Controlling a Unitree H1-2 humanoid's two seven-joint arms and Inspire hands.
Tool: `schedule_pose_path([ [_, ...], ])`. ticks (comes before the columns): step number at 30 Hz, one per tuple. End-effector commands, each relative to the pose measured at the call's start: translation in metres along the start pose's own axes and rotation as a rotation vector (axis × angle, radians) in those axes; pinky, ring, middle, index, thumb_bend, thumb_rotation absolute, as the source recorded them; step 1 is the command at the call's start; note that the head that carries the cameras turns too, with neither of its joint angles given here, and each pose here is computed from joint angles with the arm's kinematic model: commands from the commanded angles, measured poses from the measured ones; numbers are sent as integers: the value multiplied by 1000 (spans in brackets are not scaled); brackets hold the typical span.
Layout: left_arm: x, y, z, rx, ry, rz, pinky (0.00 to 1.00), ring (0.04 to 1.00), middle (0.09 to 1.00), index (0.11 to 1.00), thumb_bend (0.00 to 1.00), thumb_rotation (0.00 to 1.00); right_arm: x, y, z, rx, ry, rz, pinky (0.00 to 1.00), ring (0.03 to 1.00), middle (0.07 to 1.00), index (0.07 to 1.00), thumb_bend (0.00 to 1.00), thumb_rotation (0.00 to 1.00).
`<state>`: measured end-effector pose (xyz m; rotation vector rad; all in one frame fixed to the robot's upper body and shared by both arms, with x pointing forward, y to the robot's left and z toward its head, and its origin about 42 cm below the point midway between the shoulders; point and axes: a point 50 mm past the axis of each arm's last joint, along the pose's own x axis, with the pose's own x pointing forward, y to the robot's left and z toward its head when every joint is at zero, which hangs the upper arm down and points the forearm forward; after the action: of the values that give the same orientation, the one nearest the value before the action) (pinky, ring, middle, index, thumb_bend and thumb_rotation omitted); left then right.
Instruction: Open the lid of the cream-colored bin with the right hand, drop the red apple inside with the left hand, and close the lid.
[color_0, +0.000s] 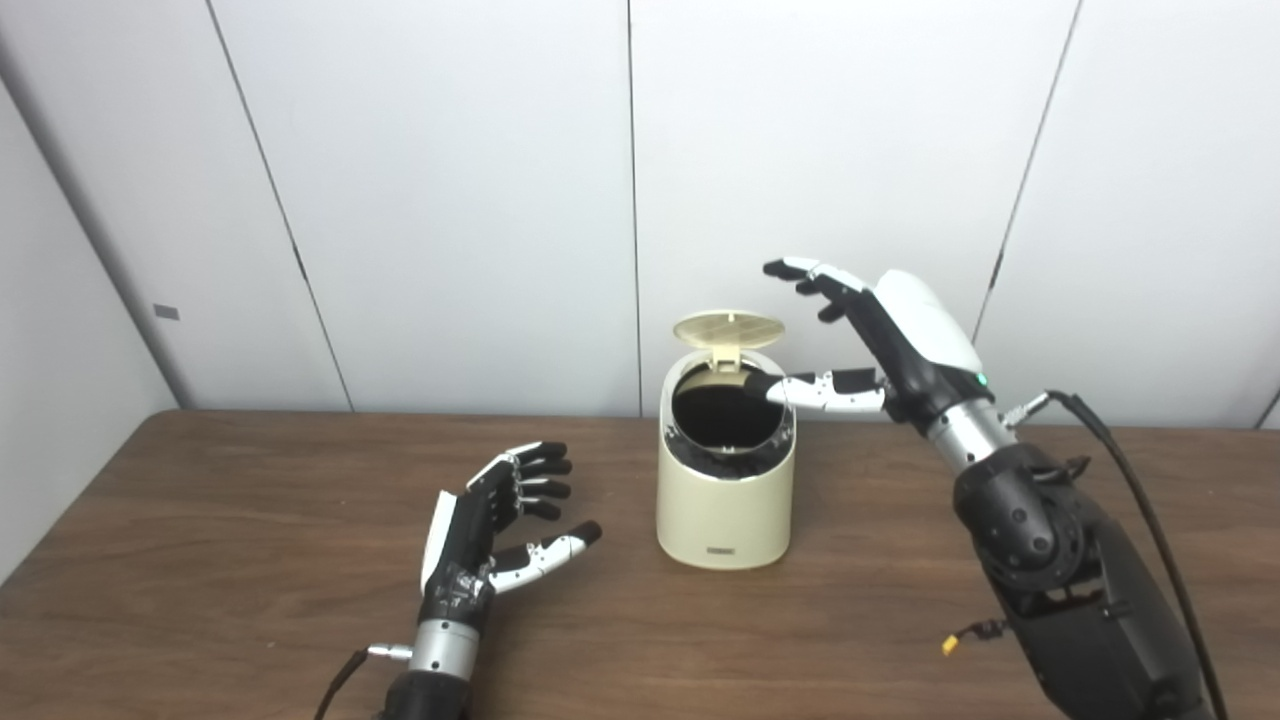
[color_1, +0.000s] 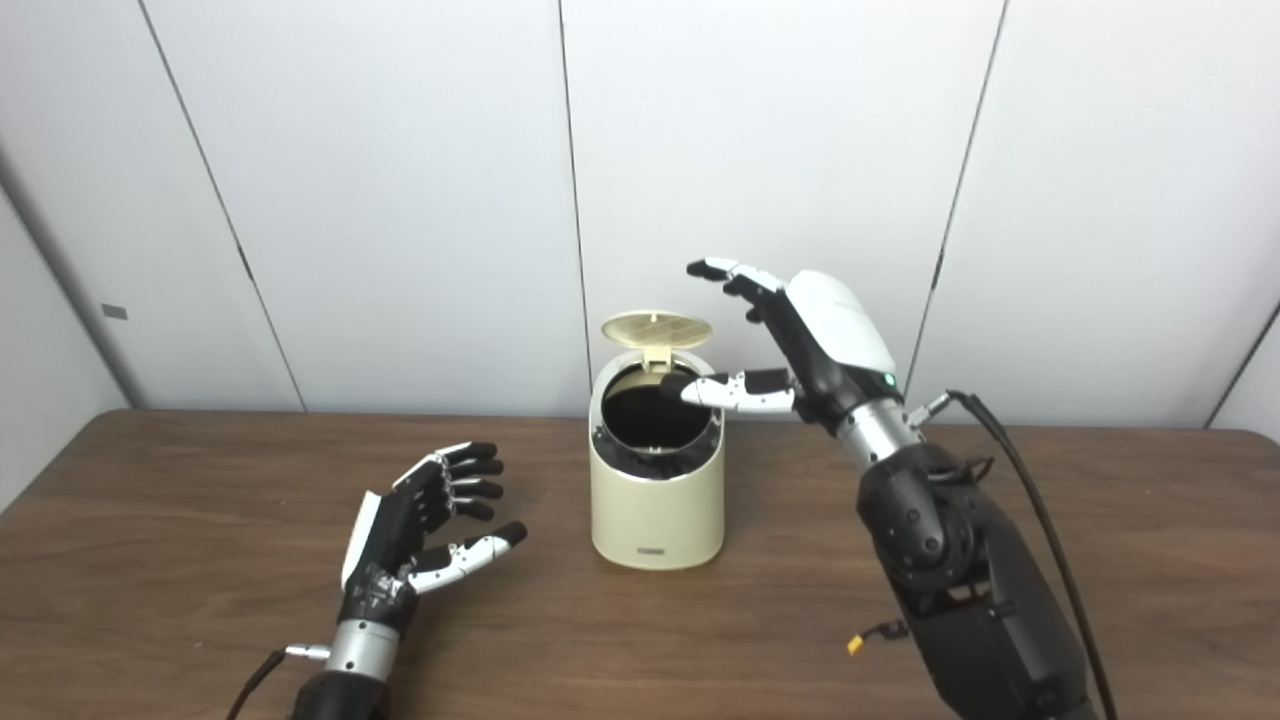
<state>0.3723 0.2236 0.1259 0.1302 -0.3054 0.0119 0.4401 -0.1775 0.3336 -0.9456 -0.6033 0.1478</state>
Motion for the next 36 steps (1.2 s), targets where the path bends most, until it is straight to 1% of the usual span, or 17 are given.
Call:
schedule_pose_path([
  [1,-5,-2,-7,-6,6,-1,566,644,707,728,714,0,21,-22,18,-55,-68,-25,693,839,863,843,585,493],
  [4,-5,-3,-9,-4,10,-2,567,645,708,733,706,0,34,-24,23,-102,-96,0,652,809,847,837,614,516],
  [8,-5,-3,-10,2,17,-5,567,641,706,733,702,0,45,-22,25,-129,-136,28,633,788,824,825,635,542],
  [12,-5,-5,-9,5,18,-4,564,637,705,730,698,0,48,-19,30,-136,-154,49,648,803,799,795,642,565],
  [14,-5,-5,-9,-5,17,-8,564,638,706,732,692,0,49,-18,33,-124,-169,43,644,803,784,773,642,547],
  [15,-5,-4,-9,-7,18,-10,564,639,705,732,688,0,48,-17,34,-120,-177,39,637,794,760,744,639,529],
  [18,-5,-4,-9,-1,23,-12,565,636,698,731,684,0,45,-15,37,-122,-182,39,631,783,726,703,640,511],
  [21,-4,-4,-9,-5,24,-13,564,636,695,731,684,0,40,-12,37,-131,-179,52,659,796,702,679,649,496],
  [22,-4,-4,-9,-10,23,-14,567,638,695,731,689,0,38,-11,37,-137,-177,58,684,804,701,677,647,504],
  [31,-5,-1,-9,1,17,-14,555,626,687,724,696,0,21,-11,39,-189,-185,90,773,807,693,672,633,494],
  [36,-5,0,-8,1,21,-11,555,627,687,724,698,0,15,-12,40,-197,-196,98,775,820,687,665,636,483],
])
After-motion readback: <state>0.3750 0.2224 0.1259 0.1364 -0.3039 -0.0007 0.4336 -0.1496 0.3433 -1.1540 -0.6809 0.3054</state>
